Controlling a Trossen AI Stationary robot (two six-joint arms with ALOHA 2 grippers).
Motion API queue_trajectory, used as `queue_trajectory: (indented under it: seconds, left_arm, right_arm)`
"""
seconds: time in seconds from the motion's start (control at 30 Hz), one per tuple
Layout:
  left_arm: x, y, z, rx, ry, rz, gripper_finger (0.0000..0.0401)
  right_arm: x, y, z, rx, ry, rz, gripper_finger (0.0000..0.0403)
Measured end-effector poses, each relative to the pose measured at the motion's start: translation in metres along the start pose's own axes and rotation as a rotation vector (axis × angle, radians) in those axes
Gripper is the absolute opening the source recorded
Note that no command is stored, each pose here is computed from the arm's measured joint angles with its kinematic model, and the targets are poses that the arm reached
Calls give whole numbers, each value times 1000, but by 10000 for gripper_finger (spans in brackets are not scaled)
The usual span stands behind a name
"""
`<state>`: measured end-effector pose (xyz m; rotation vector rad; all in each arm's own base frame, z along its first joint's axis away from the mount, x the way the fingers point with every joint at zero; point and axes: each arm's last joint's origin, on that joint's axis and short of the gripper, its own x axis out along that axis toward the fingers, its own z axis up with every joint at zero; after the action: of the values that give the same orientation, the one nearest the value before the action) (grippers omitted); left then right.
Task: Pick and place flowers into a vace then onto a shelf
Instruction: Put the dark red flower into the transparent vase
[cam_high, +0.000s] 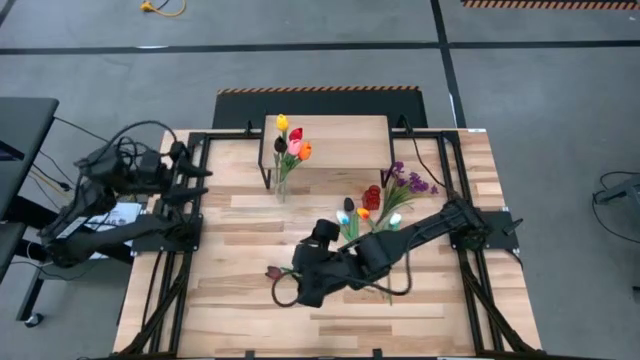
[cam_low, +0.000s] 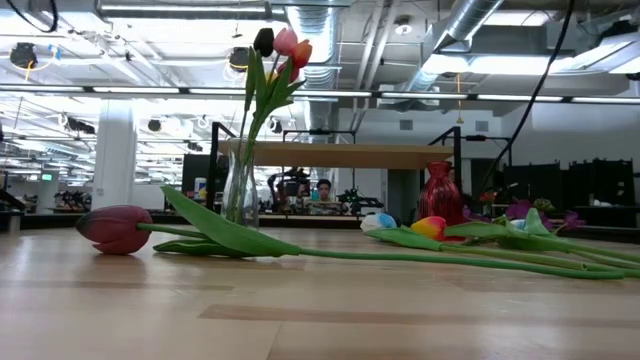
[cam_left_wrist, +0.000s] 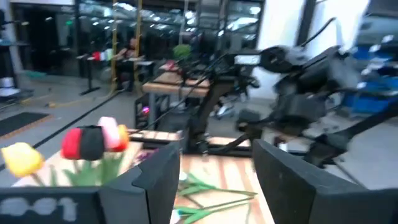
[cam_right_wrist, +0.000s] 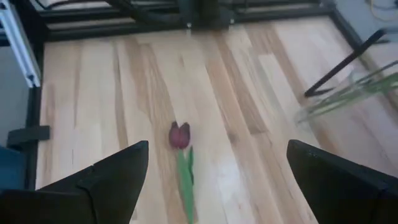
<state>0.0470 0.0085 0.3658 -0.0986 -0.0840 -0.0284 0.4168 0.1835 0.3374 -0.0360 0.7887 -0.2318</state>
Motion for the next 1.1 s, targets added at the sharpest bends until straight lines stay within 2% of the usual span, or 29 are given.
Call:
queue_trajectory:
  seconds: [0.13, 0.27, 0.4, 0.5, 0.67, 0.83, 1.03, 1.1]
  left_arm:
    - [-6, -1, -18, -23, -50, -26, 192]
    - [-5, 2, -39, -66, -83, -47, 192]
    - [-1, 5, -56, -111, -95, -98, 192]
    - [0, 6, -63, -132, -97, -121, 192]
    - [2, 8, -70, -150, -79, -117, 192]
    - [3, 9, -73, -155, -71, -118, 192]
    - [3, 8, -73, -155, -70, -121, 192]
    - [3, 8, -73, -157, -67, -121, 192]
  right_arm:
    - [31, 7, -6, -21, 38, -4, 372]
    - [78, 14, -25, -63, 161, 4, 366]
    - [106, 8, -38, -75, 251, -40, 358]
    - [111, -1, -42, -61, 331, -39, 352]
    - [114, -7, -38, -41, 349, 35, 341]
    - [127, 3, -43, -63, 356, 129, 337]
    - [158, 16, -69, -96, 442, 127, 338]
    - [167, 22, -73, -92, 430, 142, 338]
